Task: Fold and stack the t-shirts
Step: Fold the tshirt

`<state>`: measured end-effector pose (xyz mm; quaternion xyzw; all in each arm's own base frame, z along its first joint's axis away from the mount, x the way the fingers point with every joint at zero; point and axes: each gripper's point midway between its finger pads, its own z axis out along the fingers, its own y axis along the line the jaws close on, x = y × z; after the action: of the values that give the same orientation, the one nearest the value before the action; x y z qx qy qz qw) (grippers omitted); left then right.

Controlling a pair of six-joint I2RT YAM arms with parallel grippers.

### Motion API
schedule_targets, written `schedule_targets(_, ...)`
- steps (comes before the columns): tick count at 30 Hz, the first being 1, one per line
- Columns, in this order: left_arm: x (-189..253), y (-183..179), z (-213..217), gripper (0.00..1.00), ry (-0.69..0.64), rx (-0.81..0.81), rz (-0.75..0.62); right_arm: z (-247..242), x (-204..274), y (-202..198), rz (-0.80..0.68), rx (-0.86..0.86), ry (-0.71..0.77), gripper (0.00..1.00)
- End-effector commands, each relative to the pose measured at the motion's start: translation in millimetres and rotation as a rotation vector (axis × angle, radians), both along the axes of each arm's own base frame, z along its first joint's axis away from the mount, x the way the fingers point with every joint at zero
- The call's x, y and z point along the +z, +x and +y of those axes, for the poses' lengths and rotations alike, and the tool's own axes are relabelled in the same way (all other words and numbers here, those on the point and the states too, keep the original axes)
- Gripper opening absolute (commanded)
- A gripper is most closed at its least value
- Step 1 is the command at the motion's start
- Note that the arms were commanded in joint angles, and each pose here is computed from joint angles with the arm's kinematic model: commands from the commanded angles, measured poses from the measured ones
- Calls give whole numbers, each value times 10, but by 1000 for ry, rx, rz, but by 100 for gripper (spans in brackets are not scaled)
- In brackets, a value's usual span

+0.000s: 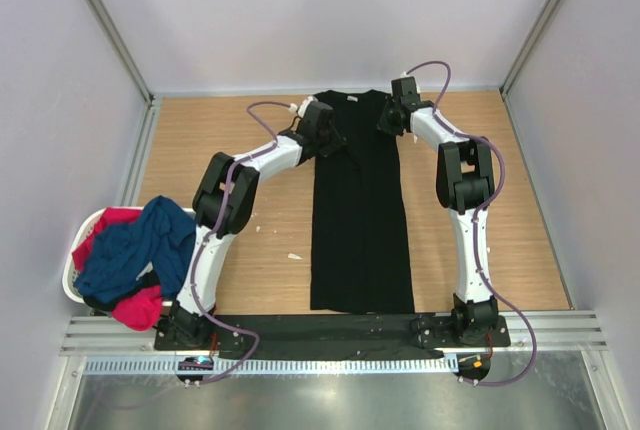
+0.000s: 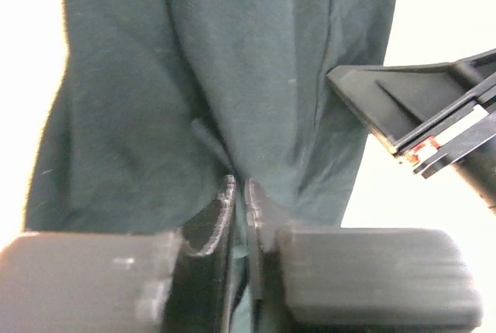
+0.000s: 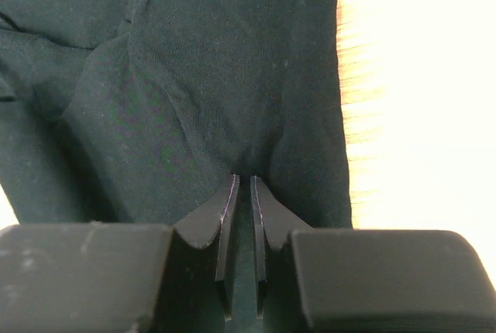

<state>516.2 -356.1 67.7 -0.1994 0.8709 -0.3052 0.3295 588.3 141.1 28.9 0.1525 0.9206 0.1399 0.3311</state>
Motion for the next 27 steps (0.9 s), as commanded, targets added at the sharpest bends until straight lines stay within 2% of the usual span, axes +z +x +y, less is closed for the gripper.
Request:
schedule_targets(1, 251, -16, 121, 18, 18, 41, -40, -268, -456, -341, 173, -28, -91, 18)
schedule_targets(2, 247, -43, 127, 33, 21, 40, -36, -272, -468, -349, 178, -28, -93, 18)
schedule_targets(5, 256, -72, 163, 52, 29, 48, -32, -274, -478, -355, 181, -27, -94, 18)
schedule_targets(6, 237, -87, 186, 53, 36, 52, -27, -273, -478, -355, 181, -28, -93, 18)
schedule_targets(10, 262, -52, 242, 53, 54, 74, -43, -284, -473, -348, 179, -31, -94, 18)
schedule_targets(14, 280, 48, 126, 41, 15, 48, -55, -280, -491, -357, 183, -29, -97, 18)
schedule_targets(20, 334, 216, 70, 36, -23, 81, -85, -278, -462, -349, 179, -30, -95, 18)
schedule_targets(27, 199, 241, 92, 30, -58, 119, -40, -283, -468, -350, 181, -27, -100, 18)
